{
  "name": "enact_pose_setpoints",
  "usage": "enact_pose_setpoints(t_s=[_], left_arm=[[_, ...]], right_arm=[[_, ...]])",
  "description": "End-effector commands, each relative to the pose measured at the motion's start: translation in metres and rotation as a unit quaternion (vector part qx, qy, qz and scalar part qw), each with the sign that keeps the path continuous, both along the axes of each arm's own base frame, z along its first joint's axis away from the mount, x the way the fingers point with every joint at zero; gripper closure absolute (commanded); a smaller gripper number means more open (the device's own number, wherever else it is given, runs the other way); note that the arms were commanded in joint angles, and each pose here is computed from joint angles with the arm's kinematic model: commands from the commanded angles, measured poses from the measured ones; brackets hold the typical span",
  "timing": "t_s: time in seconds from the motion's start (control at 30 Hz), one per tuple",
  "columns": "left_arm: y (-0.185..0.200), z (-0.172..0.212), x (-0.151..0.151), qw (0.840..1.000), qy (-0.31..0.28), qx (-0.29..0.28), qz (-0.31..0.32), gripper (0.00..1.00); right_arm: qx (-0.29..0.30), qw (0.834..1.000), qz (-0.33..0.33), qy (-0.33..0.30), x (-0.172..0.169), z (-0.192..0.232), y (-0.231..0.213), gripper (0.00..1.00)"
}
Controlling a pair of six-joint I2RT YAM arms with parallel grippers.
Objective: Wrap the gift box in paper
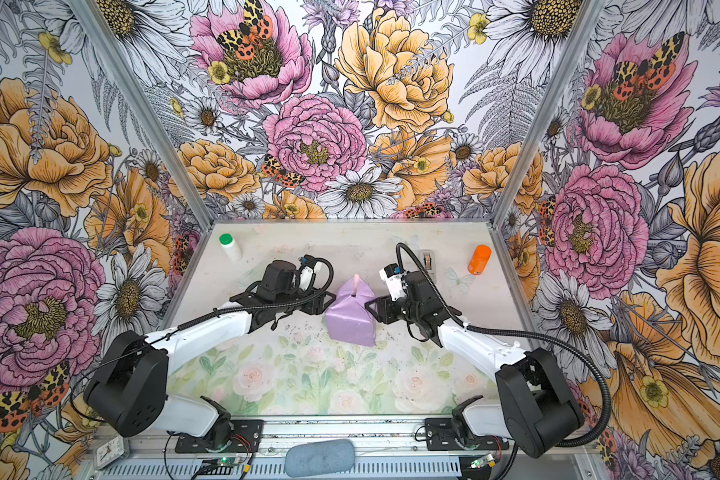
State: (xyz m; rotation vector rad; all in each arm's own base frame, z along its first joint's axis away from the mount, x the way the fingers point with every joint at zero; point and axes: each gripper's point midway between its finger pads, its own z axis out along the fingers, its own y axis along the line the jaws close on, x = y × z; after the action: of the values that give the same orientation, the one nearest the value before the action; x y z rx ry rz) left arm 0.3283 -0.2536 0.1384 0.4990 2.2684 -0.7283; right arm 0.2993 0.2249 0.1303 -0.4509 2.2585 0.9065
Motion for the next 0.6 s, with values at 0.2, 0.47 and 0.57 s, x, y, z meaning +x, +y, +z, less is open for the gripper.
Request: enact_pose_setpoints(t_s=[0.2, 0.47, 0.57], left_arm=[[-0.017, -0.011, 0.011, 0.998, -0.003, 0.001, -0.063, 0.36], [-0.027, -0.020, 0.009, 0.990, -0.007, 0.006, -0.138, 0.38], [-0.023, -0.032, 0.010, 0.990, 0.001, 0.017, -0.142, 0.40]], right_arm=[[-0.056, 0.997, 0.000, 0.058, -0.021, -0.042, -0.012, 0.47], [-0.057, 0.997, 0.003, 0.058, -0.024, -0.043, -0.013, 0.47], [-0.058, 0.997, 0.003, 0.059, -0.024, -0.045, -0.013, 0.47]])
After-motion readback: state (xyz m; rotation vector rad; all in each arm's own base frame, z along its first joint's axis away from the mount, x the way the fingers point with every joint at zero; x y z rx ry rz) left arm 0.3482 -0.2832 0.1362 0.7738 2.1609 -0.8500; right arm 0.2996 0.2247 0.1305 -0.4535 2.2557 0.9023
